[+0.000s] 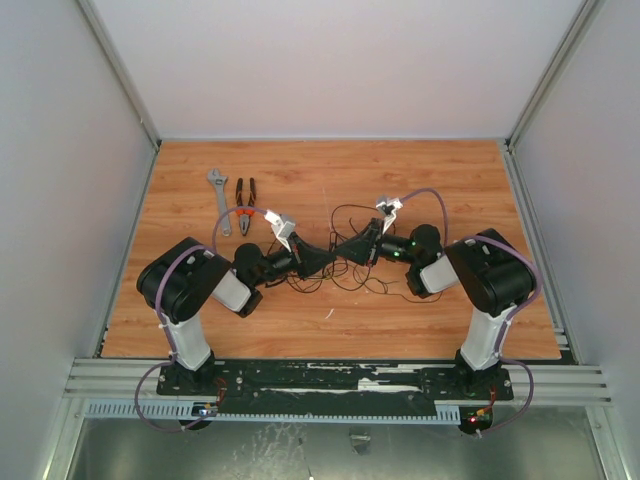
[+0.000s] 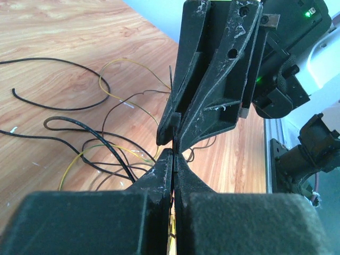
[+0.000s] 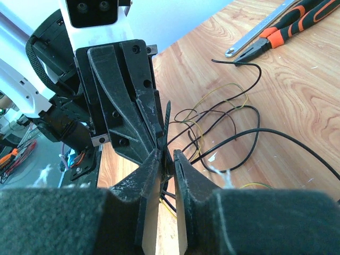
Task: Zip-tie the wires
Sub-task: Tie the cable at the center of the board.
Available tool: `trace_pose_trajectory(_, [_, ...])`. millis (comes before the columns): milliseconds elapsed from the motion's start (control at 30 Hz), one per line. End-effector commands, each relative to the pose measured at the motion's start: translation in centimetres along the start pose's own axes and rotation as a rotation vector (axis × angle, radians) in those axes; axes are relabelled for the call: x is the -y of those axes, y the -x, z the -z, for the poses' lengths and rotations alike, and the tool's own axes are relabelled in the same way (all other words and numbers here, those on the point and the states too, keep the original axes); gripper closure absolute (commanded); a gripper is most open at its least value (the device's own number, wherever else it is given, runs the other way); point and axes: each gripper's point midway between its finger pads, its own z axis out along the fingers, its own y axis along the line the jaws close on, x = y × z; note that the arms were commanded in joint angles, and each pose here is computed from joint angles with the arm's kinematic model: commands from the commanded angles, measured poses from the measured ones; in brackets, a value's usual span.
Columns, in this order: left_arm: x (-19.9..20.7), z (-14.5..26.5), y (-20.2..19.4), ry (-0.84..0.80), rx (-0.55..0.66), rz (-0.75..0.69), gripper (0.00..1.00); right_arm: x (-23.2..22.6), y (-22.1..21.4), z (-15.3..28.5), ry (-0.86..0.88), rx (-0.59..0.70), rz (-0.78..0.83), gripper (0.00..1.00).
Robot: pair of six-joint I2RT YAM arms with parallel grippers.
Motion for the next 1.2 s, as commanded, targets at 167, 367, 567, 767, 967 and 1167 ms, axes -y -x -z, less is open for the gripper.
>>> trace_pose_trajectory(167, [4.7, -0.3, 6.4, -0.178, 0.246, -0.184, 1.0, -1.3, 1.2, -0.6, 0.06, 0.044, 0.069, 0.86])
trace_pose_trajectory(367, [4.7, -0.3, 6.4, -0.177, 0.246, -0.183, 1.0, -1.5, 1.2, -0.5, 0.063, 0.042, 0.071, 0.93])
trace_pose_trajectory(567, [4.5, -0.2, 6.7, -0.164, 0.257, -0.186, 1.0, -1.5, 1.2, 0.0, 0.031, 0.043, 0.088, 1.0])
trace_pose_trajectory(767, [4.6, -0.2, 6.9, -0.167, 0.262, -0.189, 1.0, -0.7, 1.1, 0.1, -0.026, 0.024, 0.104, 1.0])
trace_pose_trajectory(967, [5.0, 0.1, 7.4, -0.172, 0.276, -0.204, 1.0, 0.8, 0.5, 0.6, -0.09, 0.011, 0.094, 1.0])
trace_pose_trajectory(1167, [5.2, 0.2, 7.7, -0.174, 0.281, -0.206, 1.0, 1.8, 0.3, 1.2, -0.152, -0.01, 0.106, 1.0])
